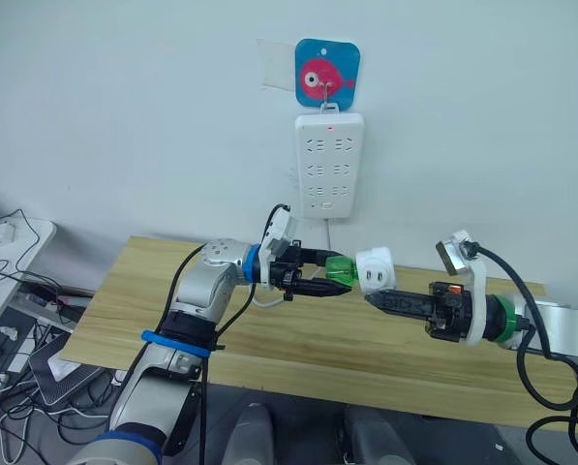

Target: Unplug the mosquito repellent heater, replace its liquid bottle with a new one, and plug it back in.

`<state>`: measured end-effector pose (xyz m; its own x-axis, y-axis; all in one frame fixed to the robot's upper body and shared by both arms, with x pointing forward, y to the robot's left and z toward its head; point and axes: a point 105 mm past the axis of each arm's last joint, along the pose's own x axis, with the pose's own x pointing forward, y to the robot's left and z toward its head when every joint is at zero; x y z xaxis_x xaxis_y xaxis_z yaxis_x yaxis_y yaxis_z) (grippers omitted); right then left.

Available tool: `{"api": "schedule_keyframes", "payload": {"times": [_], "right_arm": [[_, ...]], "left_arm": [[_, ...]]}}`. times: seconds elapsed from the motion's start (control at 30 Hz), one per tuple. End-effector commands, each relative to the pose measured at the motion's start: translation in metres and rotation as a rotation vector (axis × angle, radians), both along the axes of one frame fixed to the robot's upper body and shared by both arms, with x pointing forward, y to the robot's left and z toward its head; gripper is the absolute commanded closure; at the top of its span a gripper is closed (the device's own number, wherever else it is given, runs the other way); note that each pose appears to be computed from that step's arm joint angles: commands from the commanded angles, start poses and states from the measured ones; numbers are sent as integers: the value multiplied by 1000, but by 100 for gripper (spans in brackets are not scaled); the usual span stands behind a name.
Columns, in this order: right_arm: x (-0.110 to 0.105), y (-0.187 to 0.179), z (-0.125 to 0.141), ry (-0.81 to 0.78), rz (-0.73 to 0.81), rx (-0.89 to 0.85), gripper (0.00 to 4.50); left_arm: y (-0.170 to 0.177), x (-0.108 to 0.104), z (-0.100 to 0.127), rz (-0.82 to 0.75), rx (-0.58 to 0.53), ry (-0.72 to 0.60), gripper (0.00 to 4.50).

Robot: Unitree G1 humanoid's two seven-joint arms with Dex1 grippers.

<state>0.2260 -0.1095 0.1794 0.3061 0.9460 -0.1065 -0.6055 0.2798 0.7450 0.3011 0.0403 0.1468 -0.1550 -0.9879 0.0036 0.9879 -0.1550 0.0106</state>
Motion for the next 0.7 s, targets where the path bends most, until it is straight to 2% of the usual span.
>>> {"api": "schedule_keyframes", "payload": {"times": [0.03,0.2,0.5,0.6,0.7], "right_arm": [[-5,4,20,-77,35,44,444],[-2,10,31,-128,64,38,444],[47,0,35,-120,-60,-83,444],[57,-7,29,-107,-82,-108,444],[63,-14,10,-73,-102,-148,444]], "left_arm": [[-5,-3,8,-42,-8,-50,224],[-5,-5,7,-59,3,-58,224],[-4,-12,6,-107,14,-61,224],[-3,-14,8,-115,2,-44,224],[-2,-16,11,-120,-14,-27,224]]}}
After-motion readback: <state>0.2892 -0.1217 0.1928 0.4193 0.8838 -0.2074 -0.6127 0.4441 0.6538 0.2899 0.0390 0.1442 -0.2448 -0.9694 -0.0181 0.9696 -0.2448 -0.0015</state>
